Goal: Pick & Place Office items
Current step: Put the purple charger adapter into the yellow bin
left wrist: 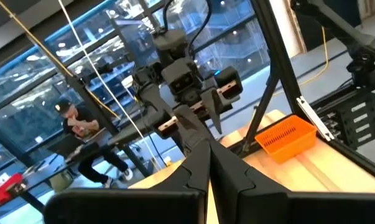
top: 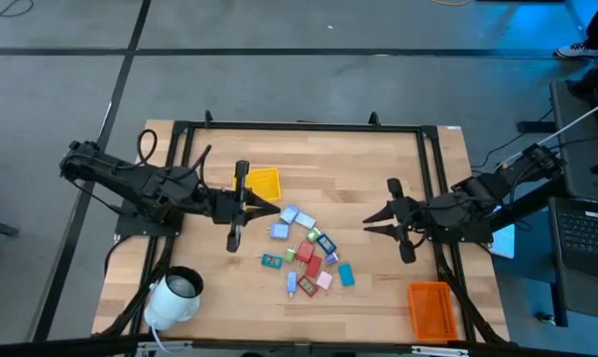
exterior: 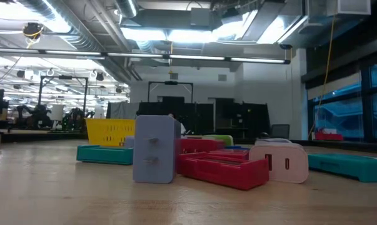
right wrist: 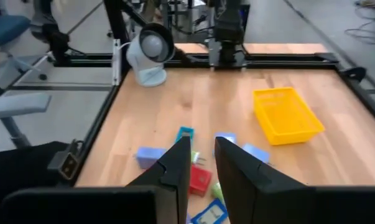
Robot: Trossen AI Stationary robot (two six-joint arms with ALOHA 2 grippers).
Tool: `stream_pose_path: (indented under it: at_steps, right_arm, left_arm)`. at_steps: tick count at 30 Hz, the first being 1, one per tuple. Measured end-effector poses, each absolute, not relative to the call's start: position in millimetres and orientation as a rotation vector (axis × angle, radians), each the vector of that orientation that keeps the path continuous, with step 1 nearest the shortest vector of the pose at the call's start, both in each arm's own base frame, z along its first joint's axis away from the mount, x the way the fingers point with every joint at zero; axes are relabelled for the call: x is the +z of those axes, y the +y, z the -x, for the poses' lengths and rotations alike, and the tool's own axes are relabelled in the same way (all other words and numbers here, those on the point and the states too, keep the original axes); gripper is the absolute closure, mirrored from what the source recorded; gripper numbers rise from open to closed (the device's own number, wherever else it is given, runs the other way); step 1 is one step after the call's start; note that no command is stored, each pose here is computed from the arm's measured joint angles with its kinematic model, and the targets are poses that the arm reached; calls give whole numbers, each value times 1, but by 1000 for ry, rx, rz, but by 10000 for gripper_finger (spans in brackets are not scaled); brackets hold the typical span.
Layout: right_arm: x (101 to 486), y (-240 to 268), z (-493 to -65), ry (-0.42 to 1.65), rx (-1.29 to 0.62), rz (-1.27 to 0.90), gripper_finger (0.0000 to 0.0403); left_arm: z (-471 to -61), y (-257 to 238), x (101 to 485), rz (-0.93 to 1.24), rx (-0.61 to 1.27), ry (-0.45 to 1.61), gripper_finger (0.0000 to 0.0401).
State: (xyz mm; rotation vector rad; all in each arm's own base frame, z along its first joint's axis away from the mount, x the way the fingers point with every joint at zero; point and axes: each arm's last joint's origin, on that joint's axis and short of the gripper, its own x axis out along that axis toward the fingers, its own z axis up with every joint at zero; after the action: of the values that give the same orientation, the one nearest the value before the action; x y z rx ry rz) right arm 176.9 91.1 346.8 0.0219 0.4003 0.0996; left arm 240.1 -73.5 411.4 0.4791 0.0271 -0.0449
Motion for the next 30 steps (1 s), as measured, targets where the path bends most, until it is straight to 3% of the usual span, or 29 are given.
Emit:
stream_pose_path:
  at_steps: [5, 11, 13, 18, 22, 26, 30]
  right_arm:
    - [347, 91, -177, 393, 93, 72, 323]
    - [346, 80, -182, 377, -108, 126, 323]
    - [343, 76, -183, 407, -103, 65, 323]
    - [332, 76, -189, 492, -107, -77, 323]
    - [316, 87, -202, 584, -80, -122, 315]
    - [293, 101, -216, 710, -76, -146, 279]
    - [271, 110, -220, 848, -128, -137, 231]
  left_arm:
    - [-250, -72, 398, -554, 66, 142, 395]
    - [-259, -54, 379, -652, 578, 393, 394]
    - [-258, -53, 373, -683, 639, 453, 388]
    - [-255, -61, 370, -628, 582, 439, 337]
    - [-253, -72, 360, -551, 384, 469, 269]
    - [-259, -83, 347, -511, 294, 512, 203]
    - [-266, -85, 322, -627, 291, 677, 174]
